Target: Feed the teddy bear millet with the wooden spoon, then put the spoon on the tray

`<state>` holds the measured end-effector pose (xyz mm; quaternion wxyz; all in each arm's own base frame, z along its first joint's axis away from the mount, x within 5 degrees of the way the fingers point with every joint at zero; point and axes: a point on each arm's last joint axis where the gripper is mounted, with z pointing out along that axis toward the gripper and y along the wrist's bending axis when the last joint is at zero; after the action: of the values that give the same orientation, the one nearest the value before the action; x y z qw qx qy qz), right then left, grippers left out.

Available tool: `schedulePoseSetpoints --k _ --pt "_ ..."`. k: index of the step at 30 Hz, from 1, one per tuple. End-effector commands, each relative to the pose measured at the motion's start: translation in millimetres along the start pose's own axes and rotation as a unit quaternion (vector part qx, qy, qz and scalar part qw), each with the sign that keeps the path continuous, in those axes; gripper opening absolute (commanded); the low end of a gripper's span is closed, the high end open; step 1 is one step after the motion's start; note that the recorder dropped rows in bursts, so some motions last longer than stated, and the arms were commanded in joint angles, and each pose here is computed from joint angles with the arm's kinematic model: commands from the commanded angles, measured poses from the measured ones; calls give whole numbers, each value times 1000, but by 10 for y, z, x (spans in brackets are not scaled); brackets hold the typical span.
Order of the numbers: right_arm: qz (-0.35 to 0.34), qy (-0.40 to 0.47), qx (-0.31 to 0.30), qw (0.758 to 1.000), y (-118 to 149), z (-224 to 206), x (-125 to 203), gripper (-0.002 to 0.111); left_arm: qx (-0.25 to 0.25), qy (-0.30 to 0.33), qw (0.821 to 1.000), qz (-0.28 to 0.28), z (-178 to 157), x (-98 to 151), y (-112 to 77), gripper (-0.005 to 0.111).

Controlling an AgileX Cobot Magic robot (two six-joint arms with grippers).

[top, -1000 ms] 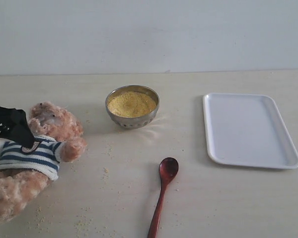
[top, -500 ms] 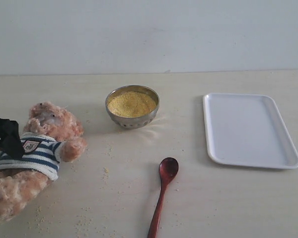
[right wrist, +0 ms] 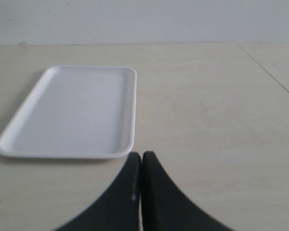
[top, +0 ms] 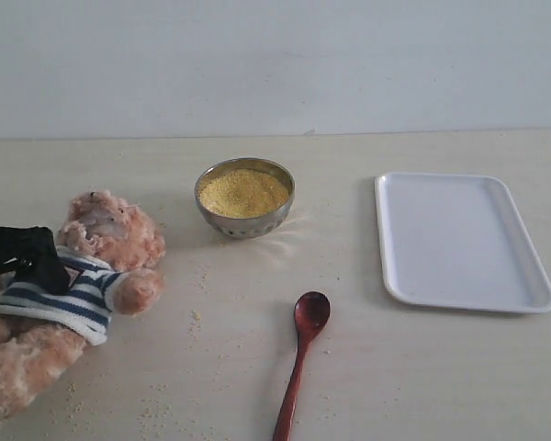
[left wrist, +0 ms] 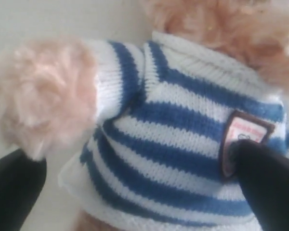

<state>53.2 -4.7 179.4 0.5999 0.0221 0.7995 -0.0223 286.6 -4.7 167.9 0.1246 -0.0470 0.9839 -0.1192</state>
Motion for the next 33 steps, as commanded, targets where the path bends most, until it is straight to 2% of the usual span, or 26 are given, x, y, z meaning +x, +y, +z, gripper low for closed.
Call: schedulePoseSetpoints --k 1,12,19,25,28,30,33 --pt "-2 -5 -1 1000 1 -6 -12 0 29 -14 998 -55 88 66 -23 109" --pt "-2 -5 -1 1000 1 -6 -12 0 94 -98 985 -110 129 -67 -101 109" --pt "-2 -5 -1 1000 1 -6 -12 0 100 -67 984 -131 392 -49 -55 109" --pt "-2 -5 -1 1000 1 -6 -12 0 98 -55 985 -135 468 -33 -35 108" --pt "-2 -5 -1 1000 1 -6 -12 0 99 -55 987 -114 468 -29 -40 96" --pt "-2 -5 -1 1000 1 -6 -12 0 102 -56 989 -87 466 -27 -49 81" --pt "-2 -5 -1 1000 1 -6 -12 0 116 -73 985 -107 457 -63 -68 56"
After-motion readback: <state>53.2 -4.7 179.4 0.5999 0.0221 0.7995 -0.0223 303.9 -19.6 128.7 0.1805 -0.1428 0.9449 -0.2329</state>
